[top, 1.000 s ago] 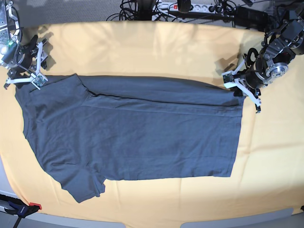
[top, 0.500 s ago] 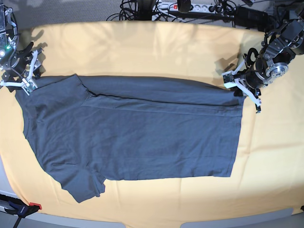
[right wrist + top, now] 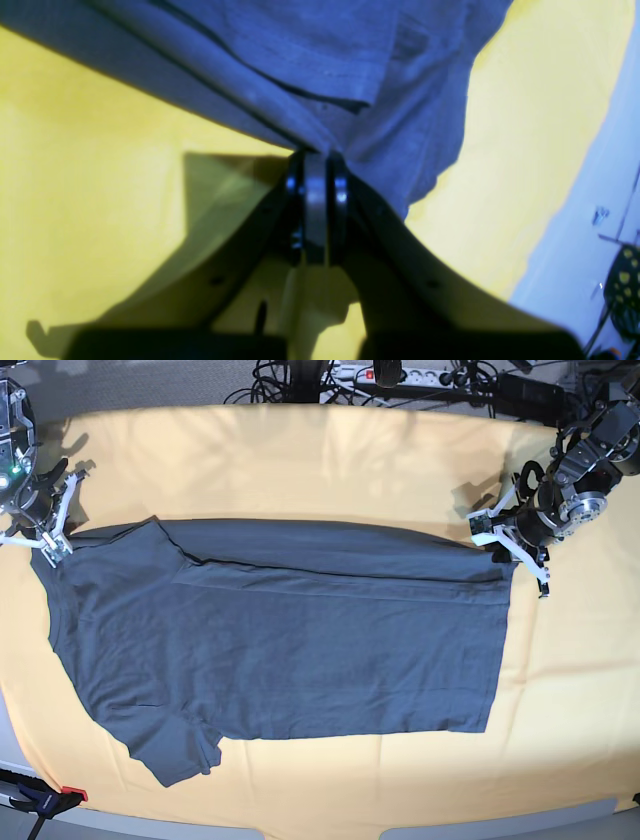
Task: Fold the T-shirt properly
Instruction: 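Release the folded edge and lift both grippers away, then move both grippers to the opposite shirt edge and grasp it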
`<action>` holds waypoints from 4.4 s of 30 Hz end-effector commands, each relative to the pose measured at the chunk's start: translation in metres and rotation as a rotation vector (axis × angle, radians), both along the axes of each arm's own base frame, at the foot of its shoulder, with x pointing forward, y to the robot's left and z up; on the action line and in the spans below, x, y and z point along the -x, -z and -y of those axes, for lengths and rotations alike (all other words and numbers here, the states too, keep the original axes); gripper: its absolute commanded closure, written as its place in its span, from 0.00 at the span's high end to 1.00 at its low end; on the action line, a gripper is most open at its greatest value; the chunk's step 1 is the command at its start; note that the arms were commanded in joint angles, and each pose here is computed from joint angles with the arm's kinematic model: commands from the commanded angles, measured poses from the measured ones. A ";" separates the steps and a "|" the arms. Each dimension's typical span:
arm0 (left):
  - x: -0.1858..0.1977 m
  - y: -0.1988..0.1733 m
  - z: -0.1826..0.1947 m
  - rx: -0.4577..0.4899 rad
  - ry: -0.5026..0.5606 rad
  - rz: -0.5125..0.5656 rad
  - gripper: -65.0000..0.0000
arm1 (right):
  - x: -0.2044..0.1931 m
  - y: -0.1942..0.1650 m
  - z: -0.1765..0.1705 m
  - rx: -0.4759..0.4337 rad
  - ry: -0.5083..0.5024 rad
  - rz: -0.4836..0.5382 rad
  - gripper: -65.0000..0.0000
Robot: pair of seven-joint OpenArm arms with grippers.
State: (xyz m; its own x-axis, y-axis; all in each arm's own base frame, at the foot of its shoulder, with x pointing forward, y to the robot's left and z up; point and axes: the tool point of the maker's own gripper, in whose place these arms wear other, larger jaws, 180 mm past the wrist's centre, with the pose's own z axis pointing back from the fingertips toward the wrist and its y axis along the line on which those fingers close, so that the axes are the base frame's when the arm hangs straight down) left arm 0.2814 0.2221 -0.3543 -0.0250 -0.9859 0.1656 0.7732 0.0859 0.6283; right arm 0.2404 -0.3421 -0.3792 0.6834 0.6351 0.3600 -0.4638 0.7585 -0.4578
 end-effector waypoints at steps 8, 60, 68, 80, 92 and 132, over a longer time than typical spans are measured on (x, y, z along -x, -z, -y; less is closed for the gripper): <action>0.003 -0.032 0.004 0.009 0.055 0.004 0.00 | -0.006 -0.032 -0.005 0.085 -0.082 -0.005 0.00; 0.146 -0.064 0.000 -0.132 0.248 -0.517 0.00 | 0.127 -0.060 -0.014 -0.067 -0.148 -0.338 0.00; 0.142 -0.064 -0.016 -0.214 0.211 -0.512 0.31 | 0.131 -0.059 -0.009 -0.045 -0.123 -0.364 0.57; 0.109 -0.078 -0.005 -0.159 0.118 -0.318 0.57 | 0.101 -0.103 -0.025 0.002 -0.186 -0.216 0.60; -0.039 -0.107 -0.030 0.155 -0.372 0.268 0.57 | 0.082 -0.121 -0.034 -0.082 -0.145 -0.090 0.60; -0.115 -0.022 -0.007 1.382 -0.898 -0.382 0.30 | 0.064 -0.133 -0.045 -0.148 -0.149 0.033 0.60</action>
State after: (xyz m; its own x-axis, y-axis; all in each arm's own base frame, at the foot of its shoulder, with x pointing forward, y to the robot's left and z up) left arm 0.3863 0.2212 -0.3510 0.6998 0.2127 0.6820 0.2375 0.8311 -0.5029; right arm 0.1707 -0.2988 -0.2536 0.5957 0.6559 0.4637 -0.5602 0.7529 -0.3454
